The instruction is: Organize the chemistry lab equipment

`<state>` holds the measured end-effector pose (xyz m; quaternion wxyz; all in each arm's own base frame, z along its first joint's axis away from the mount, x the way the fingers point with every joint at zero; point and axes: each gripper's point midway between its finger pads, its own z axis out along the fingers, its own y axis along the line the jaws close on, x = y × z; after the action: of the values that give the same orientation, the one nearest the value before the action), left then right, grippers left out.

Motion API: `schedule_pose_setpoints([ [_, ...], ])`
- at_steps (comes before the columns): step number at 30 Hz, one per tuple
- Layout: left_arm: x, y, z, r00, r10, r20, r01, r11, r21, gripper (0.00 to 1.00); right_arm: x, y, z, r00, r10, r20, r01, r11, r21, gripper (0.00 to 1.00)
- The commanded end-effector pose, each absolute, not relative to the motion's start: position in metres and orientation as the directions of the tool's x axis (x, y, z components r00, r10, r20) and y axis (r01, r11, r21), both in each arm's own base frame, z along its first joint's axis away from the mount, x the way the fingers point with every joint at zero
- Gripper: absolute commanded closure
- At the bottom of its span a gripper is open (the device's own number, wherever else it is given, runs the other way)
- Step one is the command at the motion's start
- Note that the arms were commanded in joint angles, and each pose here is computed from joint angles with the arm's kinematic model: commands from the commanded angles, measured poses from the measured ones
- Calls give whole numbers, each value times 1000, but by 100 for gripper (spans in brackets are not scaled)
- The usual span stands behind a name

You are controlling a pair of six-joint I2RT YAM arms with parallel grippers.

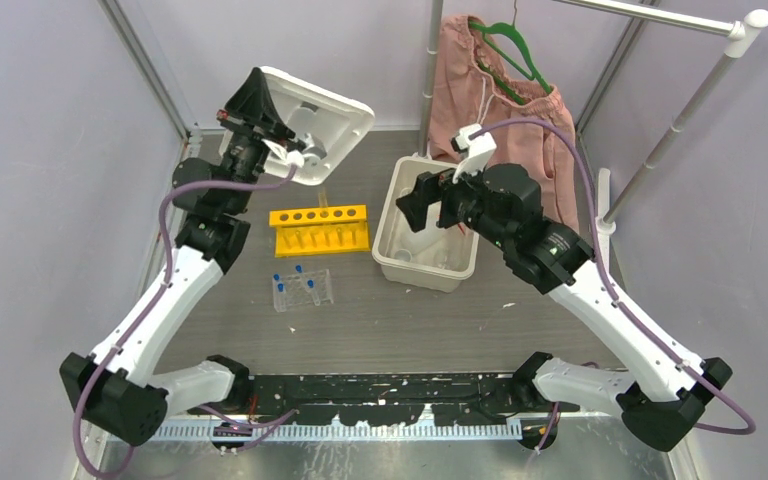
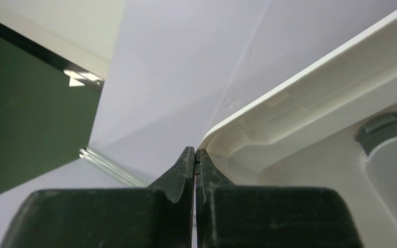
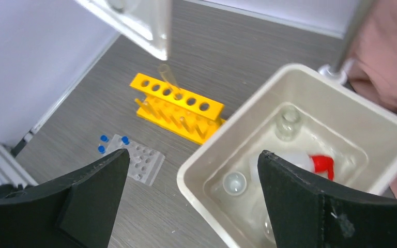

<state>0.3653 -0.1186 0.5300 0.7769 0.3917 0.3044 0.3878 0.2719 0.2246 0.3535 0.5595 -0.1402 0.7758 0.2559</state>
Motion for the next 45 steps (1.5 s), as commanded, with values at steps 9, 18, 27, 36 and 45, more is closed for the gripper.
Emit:
schedule_pose_setpoints([
  [9, 256, -158, 585, 727, 671, 146, -507, 381, 773, 100, 269, 278, 384, -52, 41, -998, -780, 622, 67, 0],
  [18, 238, -162, 591, 741, 642, 196, -523, 369, 768, 100, 262, 302, 394, 24, 165, -986, -859, 508, 64, 1],
  [27, 238, -163, 594, 732, 650, 207, -532, 354, 769, 100, 250, 319, 386, 14, 169, -985, -914, 402, 56, 2],
  [36, 235, -164, 600, 733, 646, 212, -539, 362, 760, 100, 267, 332, 407, 105, 248, -963, -897, 443, 16, 17],
  [45, 242, -162, 585, 736, 658, 157, -459, 314, 831, 89, 273, 329, 428, 156, 283, -946, -877, 481, -1, 76],
])
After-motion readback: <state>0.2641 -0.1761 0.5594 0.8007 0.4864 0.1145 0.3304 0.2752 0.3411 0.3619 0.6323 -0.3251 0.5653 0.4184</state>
